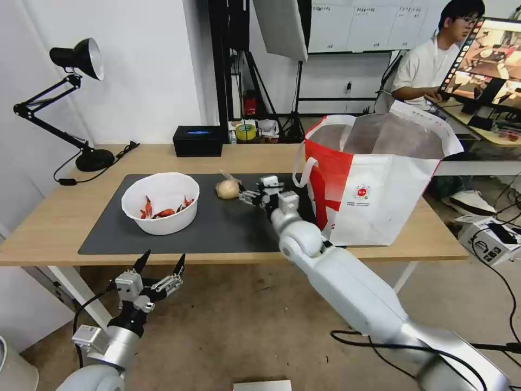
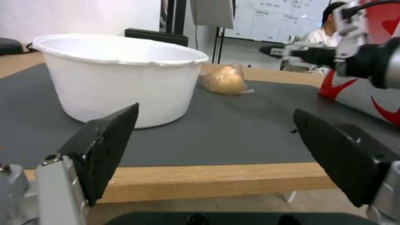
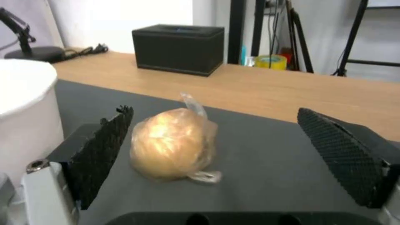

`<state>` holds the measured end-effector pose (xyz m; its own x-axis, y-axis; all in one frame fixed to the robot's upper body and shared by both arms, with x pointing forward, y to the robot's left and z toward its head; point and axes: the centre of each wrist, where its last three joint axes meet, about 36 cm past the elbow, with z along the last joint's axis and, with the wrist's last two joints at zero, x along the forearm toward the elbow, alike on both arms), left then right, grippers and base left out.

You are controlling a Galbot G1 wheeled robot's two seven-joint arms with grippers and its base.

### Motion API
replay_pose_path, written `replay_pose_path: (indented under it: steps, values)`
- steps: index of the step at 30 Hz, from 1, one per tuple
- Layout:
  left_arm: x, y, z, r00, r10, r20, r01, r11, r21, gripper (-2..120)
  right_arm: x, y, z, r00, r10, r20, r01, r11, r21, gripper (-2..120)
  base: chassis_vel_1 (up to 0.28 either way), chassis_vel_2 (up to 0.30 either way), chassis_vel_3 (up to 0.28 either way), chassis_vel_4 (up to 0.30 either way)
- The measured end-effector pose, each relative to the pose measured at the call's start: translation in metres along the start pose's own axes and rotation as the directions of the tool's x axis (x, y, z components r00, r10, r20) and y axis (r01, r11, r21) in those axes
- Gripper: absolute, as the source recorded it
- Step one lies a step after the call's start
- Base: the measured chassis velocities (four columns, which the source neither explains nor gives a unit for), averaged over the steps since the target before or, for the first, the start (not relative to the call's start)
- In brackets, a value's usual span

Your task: Pick up the trash from the table and place it into the takeout bag.

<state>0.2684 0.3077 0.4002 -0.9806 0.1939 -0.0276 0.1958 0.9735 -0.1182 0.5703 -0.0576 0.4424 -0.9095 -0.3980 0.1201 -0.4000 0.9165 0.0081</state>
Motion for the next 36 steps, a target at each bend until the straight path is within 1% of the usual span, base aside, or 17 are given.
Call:
replay_pose_path:
  steps: [3, 5, 7, 11, 20, 28, 36]
  values:
    - [0.000, 0.001, -0.003, 1.000, -0.003, 0.006, 0.003, 1.000, -0.003, 100, -0.019, 0.009, 0.000, 0.999, 0.004, -0.039, -0.004, 1.000, 0.015, 100, 0.000, 0.000, 0.000, 0.000]
    - [0.000, 0.002, -0.003, 1.000, -0.003, 0.007, 0.003, 1.000, -0.004, 100, -0.022, 0.011, -0.001, 0.999, 0.005, -0.046, -0.005, 1.000, 0.017, 100, 0.000, 0.000, 0.000, 0.000]
    - [0.000, 0.002, -0.003, 1.000, -0.005, 0.008, 0.005, 1.000, -0.004, 100, -0.037, 0.017, -0.003, 0.997, 0.006, -0.076, -0.004, 1.000, 0.021, 100, 0.000, 0.000, 0.000, 0.000]
    - [0.000, 0.002, -0.004, 1.000, -0.006, 0.010, 0.006, 1.000, -0.003, 100, -0.050, 0.022, -0.005, 0.995, 0.001, -0.103, 0.003, 0.999, 0.037, 100, 0.000, 0.000, 0.000, 0.000]
    - [0.000, 0.004, -0.005, 1.000, -0.010, 0.016, 0.010, 1.000, -0.004, 100, -0.066, 0.024, -0.011, 0.991, 0.006, -0.136, 0.004, 0.998, 0.070, 100, 0.000, 0.000, 0.000, 0.000]
    - [-0.002, 0.004, -0.005, 1.000, -0.008, 0.017, 0.008, 1.000, -0.002, 100, -0.083, 0.028, -0.024, 0.985, -0.009, -0.172, 0.024, 0.996, 0.081, 100, 0.000, 0.000, 0.000, 0.000]
    - [-0.001, 0.004, -0.004, 1.000, -0.010, 0.017, 0.010, 1.000, -0.001, 100, -0.091, 0.034, -0.019, 0.978, -0.012, -0.207, 0.032, 0.995, 0.095, 100, 0.000, 0.000, 0.000, 0.000]
